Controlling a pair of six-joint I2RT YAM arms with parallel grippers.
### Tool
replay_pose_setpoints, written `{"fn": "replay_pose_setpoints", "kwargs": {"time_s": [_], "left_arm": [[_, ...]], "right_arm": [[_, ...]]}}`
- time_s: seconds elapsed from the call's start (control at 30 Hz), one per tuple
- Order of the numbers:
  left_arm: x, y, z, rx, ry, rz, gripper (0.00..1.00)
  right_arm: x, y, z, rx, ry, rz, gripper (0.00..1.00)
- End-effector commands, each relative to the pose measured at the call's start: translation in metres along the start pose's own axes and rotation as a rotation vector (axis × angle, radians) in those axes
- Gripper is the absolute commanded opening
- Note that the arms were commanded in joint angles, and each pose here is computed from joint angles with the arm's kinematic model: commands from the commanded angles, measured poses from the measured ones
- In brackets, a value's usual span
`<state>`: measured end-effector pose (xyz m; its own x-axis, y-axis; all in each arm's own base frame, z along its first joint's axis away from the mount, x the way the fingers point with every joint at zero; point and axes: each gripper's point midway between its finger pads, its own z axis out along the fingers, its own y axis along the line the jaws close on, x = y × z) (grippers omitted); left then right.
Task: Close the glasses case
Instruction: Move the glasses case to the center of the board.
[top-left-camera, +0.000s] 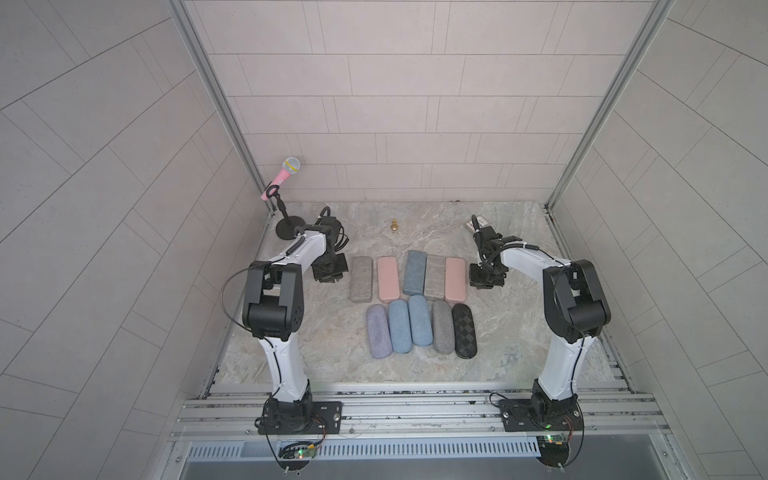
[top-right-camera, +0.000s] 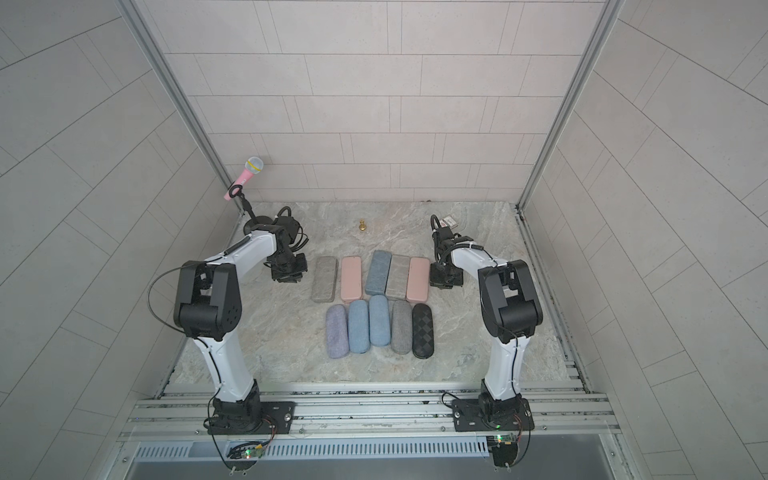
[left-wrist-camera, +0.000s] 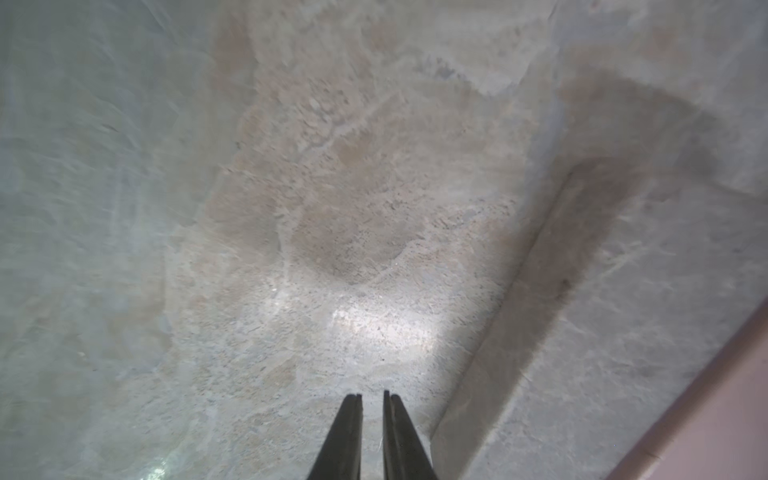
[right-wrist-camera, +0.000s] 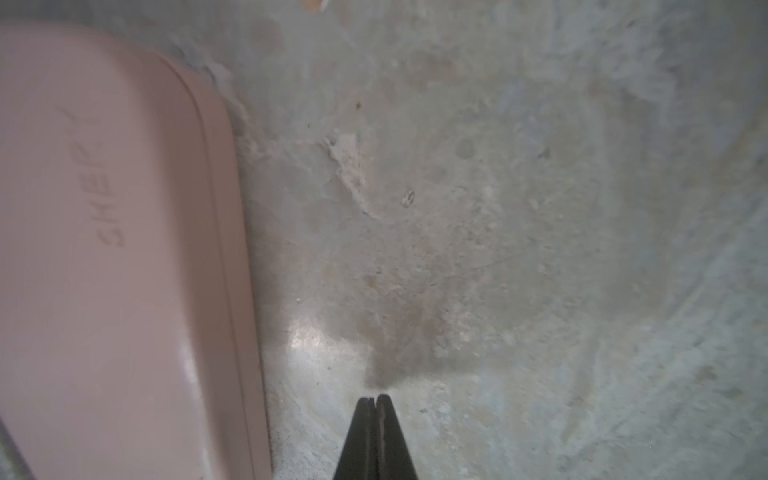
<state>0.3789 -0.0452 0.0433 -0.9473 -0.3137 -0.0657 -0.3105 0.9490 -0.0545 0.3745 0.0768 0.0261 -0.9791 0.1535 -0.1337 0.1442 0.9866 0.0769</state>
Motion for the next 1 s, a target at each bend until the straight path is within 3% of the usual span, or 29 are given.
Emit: {"fn": "replay_pose_setpoints", "kwargs": {"time_s": [0.0,0.3,0.53,0.97], "left_arm": [[0.011,-0.001,0.021,-0.010,0.049,-0.007,0.16],[0.022,-0.037,0.047,-0.011,0.090,0.046,0.16],[0.014,-0.066,0.049,0.021,0.074,0.073,0.16],[0.000,-0.100,0.052,0.060,0.064,0.107,0.16]], "right_arm": [[-0.005,0.009,0.003,-0.026,0.007,-0.031,0.05],[-0.006,0.043,0.016,-0.073,0.046,-0.102,0.07],[-0.010,0.063,0.019,-0.096,0.052,-0.133,0.08],[-0.027,0.063,0.019,-0.061,0.029,-0.136,0.09]]}}
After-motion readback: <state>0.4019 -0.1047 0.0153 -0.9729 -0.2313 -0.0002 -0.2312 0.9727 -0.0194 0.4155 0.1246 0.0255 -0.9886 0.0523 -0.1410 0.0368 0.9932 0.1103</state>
